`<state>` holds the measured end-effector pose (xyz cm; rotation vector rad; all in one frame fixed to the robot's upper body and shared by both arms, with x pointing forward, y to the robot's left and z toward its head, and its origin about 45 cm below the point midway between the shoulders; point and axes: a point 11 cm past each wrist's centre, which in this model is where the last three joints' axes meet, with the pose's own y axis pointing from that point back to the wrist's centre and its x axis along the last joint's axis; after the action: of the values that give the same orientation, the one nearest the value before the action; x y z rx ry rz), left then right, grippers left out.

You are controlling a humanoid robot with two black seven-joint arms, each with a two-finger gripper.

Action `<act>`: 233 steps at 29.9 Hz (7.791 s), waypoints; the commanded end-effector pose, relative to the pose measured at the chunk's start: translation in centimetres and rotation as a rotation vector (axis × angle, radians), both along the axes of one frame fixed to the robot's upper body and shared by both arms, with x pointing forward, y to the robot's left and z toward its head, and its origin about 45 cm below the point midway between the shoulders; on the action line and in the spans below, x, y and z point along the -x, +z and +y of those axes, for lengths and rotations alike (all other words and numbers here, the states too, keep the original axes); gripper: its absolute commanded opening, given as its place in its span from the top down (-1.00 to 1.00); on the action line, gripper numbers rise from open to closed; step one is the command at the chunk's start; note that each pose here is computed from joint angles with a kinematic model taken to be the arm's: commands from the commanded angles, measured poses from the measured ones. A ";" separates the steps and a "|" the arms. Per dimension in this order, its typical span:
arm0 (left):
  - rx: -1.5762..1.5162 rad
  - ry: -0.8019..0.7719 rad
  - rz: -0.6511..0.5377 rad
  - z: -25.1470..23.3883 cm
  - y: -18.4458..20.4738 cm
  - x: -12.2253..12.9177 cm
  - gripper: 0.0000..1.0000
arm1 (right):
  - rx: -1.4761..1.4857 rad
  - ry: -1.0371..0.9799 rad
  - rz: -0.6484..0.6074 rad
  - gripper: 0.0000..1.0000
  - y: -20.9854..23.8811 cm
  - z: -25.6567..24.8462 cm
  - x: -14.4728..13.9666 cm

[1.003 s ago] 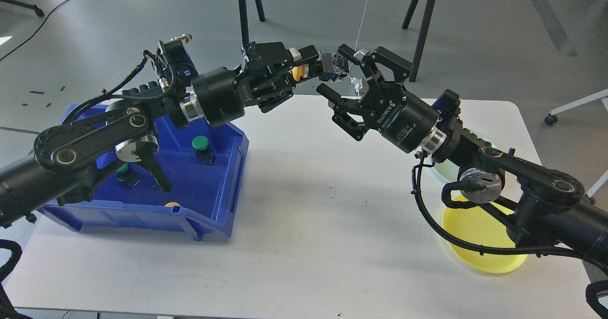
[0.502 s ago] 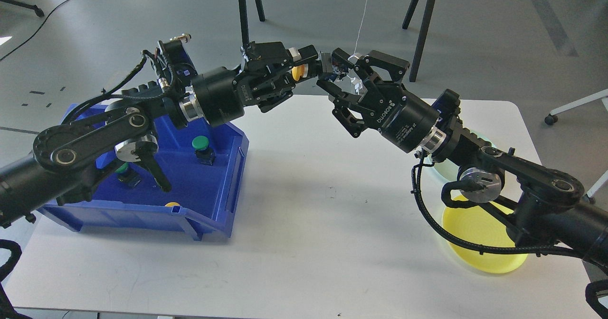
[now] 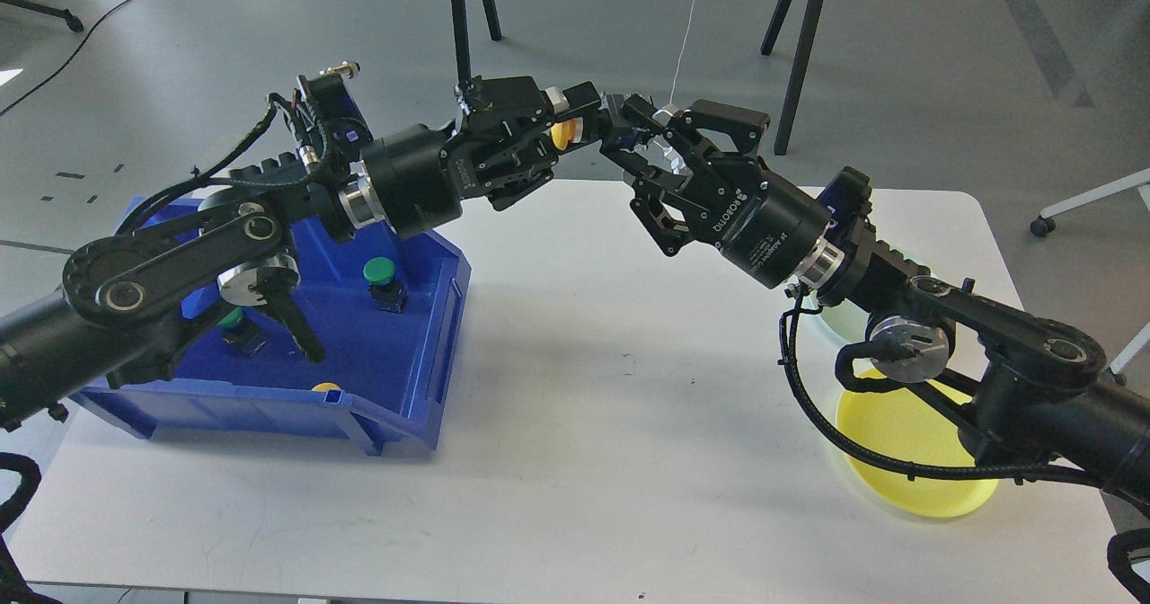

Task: Pass button and place on color plate
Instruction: 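Close the right gripper on the button held by the left gripper, then carry the button with the right gripper down onto the yellow plate, then open the right gripper and raise it off the yellow plate, then lower the left gripper into the bin and grasp a green-capped button, then lift the green-capped button with the left gripper toward the right gripper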

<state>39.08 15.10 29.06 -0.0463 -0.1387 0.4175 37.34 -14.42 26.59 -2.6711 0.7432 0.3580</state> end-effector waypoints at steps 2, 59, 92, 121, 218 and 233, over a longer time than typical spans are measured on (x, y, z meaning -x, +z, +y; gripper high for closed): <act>0.000 0.001 0.002 0.0 -0.1 0.0 0.82 | 0.001 -0.001 0.000 0.55 0.0 -0.1 0.0; 0.054 0.022 0.028 0.1 0.2 -0.2 -0.65 | -0.035 -1.043 0.697 0.78 -18.3 -23.6 21.3; -0.700 0.343 -0.198 25.2 3.4 1.9 -0.85 | -0.238 -0.632 0.228 -0.93 -3.1 -19.8 5.5; -1.413 0.030 -0.078 30.5 -12.7 3.6 -0.84 | -0.193 -0.582 0.197 -0.93 -2.2 -20.3 4.2; -0.123 0.182 -0.135 11.6 5.0 0.5 0.82 | 0.132 -0.435 0.063 -0.93 -2.7 -18.2 4.9; 0.059 0.084 0.043 3.8 -1.2 1.3 0.85 | 0.404 -0.230 -0.213 -0.93 0.2 -8.7 0.0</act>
<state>37.79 19.08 28.04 -0.0865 -0.0921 0.5067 36.30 -25.22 26.90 -2.8407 1.1650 -0.0447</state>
